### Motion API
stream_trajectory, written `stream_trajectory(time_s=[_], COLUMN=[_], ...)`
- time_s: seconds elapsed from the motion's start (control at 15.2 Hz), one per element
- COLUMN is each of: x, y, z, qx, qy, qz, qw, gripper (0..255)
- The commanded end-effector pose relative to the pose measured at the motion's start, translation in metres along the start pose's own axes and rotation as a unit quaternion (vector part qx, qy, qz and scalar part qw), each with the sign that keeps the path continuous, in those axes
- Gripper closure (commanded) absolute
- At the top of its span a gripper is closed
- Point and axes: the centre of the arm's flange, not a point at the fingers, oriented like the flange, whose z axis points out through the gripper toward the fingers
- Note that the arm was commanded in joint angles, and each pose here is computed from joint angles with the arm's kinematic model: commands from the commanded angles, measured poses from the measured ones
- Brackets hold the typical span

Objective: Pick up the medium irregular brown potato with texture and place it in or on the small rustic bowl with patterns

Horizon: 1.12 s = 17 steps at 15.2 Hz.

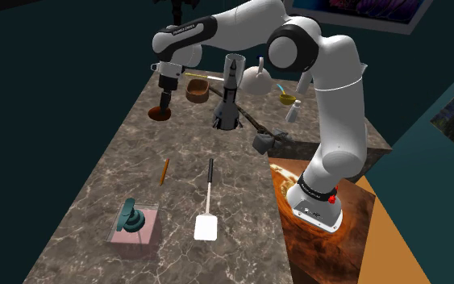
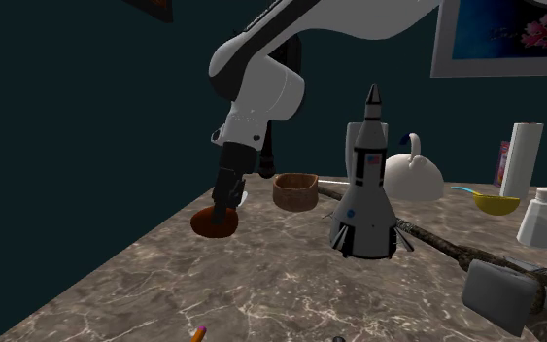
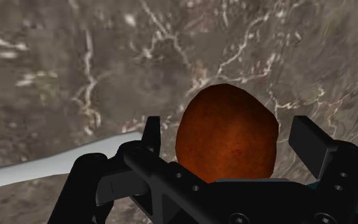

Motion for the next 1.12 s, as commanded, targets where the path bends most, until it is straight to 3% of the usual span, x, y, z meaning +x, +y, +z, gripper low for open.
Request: stream_trajectory(time_s=[0.0,0.13,0.2,0.79,1.06], x=[0.000,0.000,0.000,0.000,0.004], y=[0.000,0.000,0.000,0.000,-0.008], z=[0.000,0.000,0.000,0.000,-0.019], qx=[0.000,0.000,0.000,0.000,0.000], qy=[0.000,0.000,0.000,0.000,0.000], qz=[0.000,0.000,0.000,0.000,0.000], qw=[1.0000,1.0000,1.0000,1.0000,1.0000], gripper=[0,0,255,255,255])
